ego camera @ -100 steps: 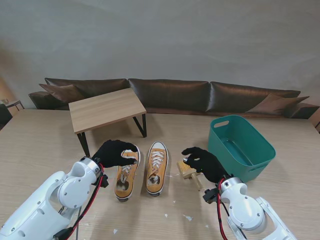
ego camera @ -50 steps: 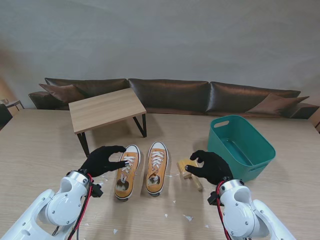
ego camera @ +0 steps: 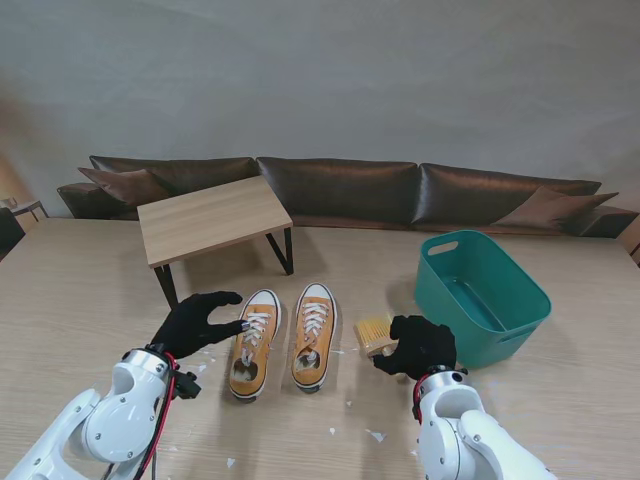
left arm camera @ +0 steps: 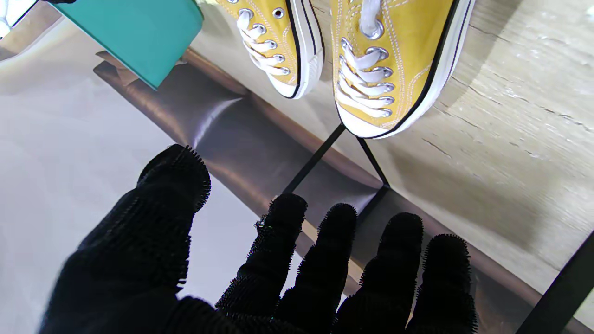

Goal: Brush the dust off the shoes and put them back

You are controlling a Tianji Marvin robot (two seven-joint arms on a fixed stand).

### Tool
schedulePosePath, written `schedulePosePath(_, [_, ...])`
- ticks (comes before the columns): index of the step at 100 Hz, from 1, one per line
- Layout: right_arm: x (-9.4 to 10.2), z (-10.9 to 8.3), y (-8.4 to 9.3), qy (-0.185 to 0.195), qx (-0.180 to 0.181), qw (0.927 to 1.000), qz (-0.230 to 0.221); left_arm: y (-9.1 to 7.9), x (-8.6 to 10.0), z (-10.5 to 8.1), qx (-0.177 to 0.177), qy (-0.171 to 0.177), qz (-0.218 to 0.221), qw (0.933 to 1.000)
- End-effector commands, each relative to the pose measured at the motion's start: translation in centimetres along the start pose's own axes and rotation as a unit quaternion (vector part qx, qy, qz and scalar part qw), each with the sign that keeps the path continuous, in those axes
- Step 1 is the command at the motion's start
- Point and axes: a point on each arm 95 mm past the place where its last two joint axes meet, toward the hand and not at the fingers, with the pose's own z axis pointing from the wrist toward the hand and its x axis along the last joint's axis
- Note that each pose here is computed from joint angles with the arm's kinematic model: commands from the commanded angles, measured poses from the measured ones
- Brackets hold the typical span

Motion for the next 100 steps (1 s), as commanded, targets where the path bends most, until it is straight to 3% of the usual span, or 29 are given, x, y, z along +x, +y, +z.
schedulePosePath(1, [-0.2, -0.1, -1.1, -0.008, 0.013, 0.9999, -0.007, 0.2, 0.1, -0.2, -0.005, -0.001, -0.001, 1.0000])
schedulePosePath(52, [0.1, 1.1, -4.8, -0.061, 0.003, 0.9971, -0.046, 0.1, -0.1, -0.4, -0.011, -0.001, 0.000, 0.9999])
schedulePosePath(100, [0.2, 2.0, -7.6, -0.080, -0.003, 0.9934, -0.082, 0.4, -0.2, 0.0, -0.021, -0.002, -0.007, 0.9998])
